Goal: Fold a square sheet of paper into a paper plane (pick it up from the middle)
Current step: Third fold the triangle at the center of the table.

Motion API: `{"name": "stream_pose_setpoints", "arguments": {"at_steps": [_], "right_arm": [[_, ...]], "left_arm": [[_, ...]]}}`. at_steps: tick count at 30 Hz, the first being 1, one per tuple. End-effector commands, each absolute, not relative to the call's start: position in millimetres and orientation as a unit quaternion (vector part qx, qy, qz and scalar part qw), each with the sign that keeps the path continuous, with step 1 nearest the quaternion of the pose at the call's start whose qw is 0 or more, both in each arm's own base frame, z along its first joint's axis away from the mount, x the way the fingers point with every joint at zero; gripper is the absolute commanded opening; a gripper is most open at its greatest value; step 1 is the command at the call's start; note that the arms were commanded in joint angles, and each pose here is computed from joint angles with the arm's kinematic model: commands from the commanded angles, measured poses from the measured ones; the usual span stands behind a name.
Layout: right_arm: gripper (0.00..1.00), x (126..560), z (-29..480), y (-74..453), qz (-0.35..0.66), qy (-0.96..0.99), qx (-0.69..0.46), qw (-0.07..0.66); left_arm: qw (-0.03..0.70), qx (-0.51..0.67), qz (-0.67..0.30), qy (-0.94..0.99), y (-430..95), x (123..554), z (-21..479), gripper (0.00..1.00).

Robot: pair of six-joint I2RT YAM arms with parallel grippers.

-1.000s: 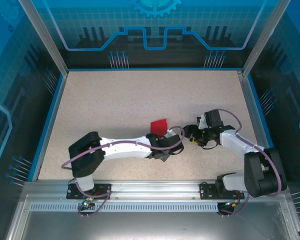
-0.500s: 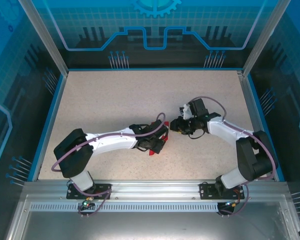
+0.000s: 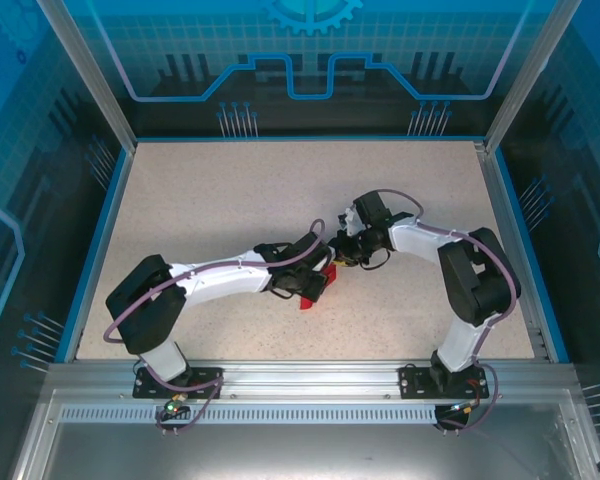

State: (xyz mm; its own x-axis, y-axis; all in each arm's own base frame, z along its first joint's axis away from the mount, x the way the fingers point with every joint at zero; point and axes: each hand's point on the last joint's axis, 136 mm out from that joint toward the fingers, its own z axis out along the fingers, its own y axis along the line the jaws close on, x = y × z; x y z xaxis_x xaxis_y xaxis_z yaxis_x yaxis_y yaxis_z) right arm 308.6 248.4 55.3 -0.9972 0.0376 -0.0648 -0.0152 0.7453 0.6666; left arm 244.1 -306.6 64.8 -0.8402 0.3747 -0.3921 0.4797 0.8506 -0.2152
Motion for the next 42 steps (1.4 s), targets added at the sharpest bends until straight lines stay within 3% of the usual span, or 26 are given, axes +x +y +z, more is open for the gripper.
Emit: {"name": "stream_pose_setpoints", "arguments": {"at_steps": [1, 9, 18, 29, 42], "right_arm": [[0.21, 304, 54, 254, 0.356, 0.934, -0.01, 0.018], [0.2, 300, 28, 253, 0.333, 0.943, -0.015, -0.018], [0.2, 304, 31, 250, 0.321, 0.946, -0.03, -0.007], [0.29, 313, 84, 220, 0.352, 0.927, -0.052, 0.115], [0.38, 289, 131, 217, 0.331, 0.881, -0.203, 0.27]], "left_arm": [[0.166, 0.234, -0.16, 0.944, -304, 242, 64, 0.05], [0.149, 0.238, -0.151, 0.948, -304, 242, 57, 0.11], [0.154, 0.234, -0.157, 0.947, -301, 250, 59, 0.1], [0.125, 0.236, -0.218, 0.939, -304, 255, 65, 0.07], [0.106, 0.242, -0.279, 0.923, -289, 254, 80, 0.07]]}}
